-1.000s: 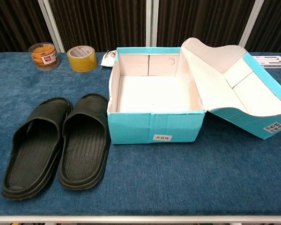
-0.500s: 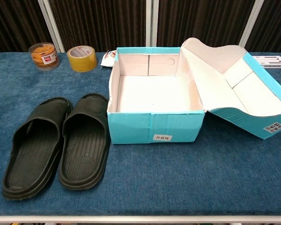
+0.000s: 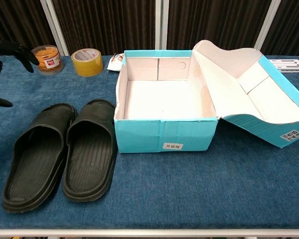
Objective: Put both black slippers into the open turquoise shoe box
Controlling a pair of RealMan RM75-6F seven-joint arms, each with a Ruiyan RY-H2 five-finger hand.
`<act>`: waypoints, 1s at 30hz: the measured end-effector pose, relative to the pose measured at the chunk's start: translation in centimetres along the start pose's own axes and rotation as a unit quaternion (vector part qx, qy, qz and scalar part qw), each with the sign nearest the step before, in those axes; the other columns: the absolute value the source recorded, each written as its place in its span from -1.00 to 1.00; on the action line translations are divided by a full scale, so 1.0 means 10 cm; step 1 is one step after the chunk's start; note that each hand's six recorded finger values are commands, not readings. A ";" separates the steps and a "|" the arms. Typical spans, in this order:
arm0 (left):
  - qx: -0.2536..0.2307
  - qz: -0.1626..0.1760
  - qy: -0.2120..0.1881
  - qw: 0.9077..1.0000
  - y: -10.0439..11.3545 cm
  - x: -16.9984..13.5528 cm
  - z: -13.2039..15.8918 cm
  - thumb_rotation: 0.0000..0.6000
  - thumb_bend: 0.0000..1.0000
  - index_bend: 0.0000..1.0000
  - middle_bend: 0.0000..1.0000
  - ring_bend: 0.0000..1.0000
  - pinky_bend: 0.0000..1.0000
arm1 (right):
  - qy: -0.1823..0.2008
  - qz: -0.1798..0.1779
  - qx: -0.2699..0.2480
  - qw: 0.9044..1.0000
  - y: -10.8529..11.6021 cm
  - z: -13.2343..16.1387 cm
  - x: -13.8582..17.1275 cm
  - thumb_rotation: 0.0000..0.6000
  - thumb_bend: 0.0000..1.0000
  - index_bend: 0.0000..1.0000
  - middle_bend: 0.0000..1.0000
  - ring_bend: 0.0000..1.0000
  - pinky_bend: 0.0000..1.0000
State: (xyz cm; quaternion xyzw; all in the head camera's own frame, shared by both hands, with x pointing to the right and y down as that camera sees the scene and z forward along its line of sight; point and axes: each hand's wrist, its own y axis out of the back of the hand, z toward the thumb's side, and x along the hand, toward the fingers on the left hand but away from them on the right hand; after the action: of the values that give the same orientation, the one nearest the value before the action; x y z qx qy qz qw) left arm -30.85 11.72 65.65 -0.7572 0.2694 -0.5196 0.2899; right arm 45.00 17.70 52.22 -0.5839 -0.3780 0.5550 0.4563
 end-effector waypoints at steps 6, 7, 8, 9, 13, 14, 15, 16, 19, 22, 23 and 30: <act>-0.024 -0.041 -0.011 0.999 -0.15 0.25 0.35 1.00 -1.00 -0.66 -0.68 0.41 0.87 | 0.001 0.003 -0.004 1.000 0.00 -0.01 -0.01 1.00 -0.85 -1.00 -0.95 -1.00 -0.87; -0.026 -0.046 -0.012 0.999 -0.17 0.28 0.39 1.00 -1.00 -0.67 -0.69 0.42 0.88 | 0.002 0.003 -0.006 1.000 0.00 -0.01 -0.01 1.00 -0.84 -1.00 -0.95 -1.00 -0.87; -0.029 -0.054 -0.011 0.998 -0.20 0.30 0.44 1.00 -1.00 -0.68 -0.70 0.43 0.88 | 0.002 0.003 -0.008 1.000 -0.01 -0.01 -0.01 1.00 -0.84 -1.00 -0.95 -1.00 -0.86; -0.031 -0.060 -0.010 0.998 -0.22 0.32 0.47 1.00 -1.00 -0.69 -0.71 0.44 0.88 | 0.003 0.004 -0.011 1.000 -0.01 -0.01 -0.01 1.00 -0.83 -1.00 -0.95 -1.00 -0.86; -0.046 -0.088 -0.004 0.995 -0.29 0.38 0.60 1.00 -1.00 -0.71 -0.74 0.48 0.88 | 0.004 0.006 -0.012 1.000 -0.02 -0.03 -0.01 1.00 -0.83 -1.00 -0.95 -1.00 -0.86; -0.051 -0.097 -0.001 0.994 -0.31 0.40 0.63 1.00 -1.00 -0.72 -0.75 0.48 0.88 | 0.004 0.006 -0.013 1.000 -0.02 -0.03 -0.01 1.00 -0.83 -1.00 -0.95 -1.00 -0.86; -0.054 -0.103 0.002 0.993 -0.33 0.42 0.65 1.00 -1.00 -0.72 -0.76 0.48 0.88 | 0.005 0.006 -0.014 1.000 -0.02 -0.03 0.00 1.00 -0.83 -1.00 -0.95 -1.00 -0.86; -0.057 -0.110 0.004 0.992 -0.34 0.44 0.68 1.00 -1.00 -0.73 -0.77 0.48 0.88 | 0.006 0.005 -0.014 1.000 -0.02 -0.03 0.00 1.00 -0.83 -1.00 -0.95 -1.00 -0.86; -0.064 -0.126 0.014 0.990 -0.38 0.49 0.75 1.00 -1.00 -0.73 -0.77 0.48 0.88 | 0.005 0.005 -0.015 1.000 -0.02 -0.05 0.02 1.00 -0.83 -1.00 -0.95 -1.00 -0.86; -0.063 -0.135 0.023 0.989 -0.43 0.55 0.82 1.00 -1.00 -0.73 -0.77 0.48 0.88 | 0.003 0.007 -0.015 1.000 -0.03 -0.07 0.03 1.00 -0.83 -1.00 -0.94 -1.00 -0.86; -0.062 -0.138 0.028 0.988 -0.45 0.57 0.84 1.00 -1.00 -0.74 -0.77 0.48 0.88 | 0.003 0.007 -0.015 1.000 -0.03 -0.07 0.03 1.00 -0.83 -1.00 -0.94 -1.00 -0.86; -0.051 -0.152 0.053 0.986 -0.55 0.69 0.92 1.00 -1.00 -0.74 -0.80 0.48 0.89 | 0.002 0.009 -0.017 1.000 -0.02 -0.09 0.05 1.00 -0.83 -1.00 -0.94 -1.00 -0.86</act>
State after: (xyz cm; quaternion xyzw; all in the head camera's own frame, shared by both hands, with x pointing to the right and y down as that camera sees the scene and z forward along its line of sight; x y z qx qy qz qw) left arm -19.45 12.08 71.28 -0.7746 0.1926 -0.5824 0.1541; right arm 45.99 18.16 52.21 -0.5965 -0.3810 0.5513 0.4417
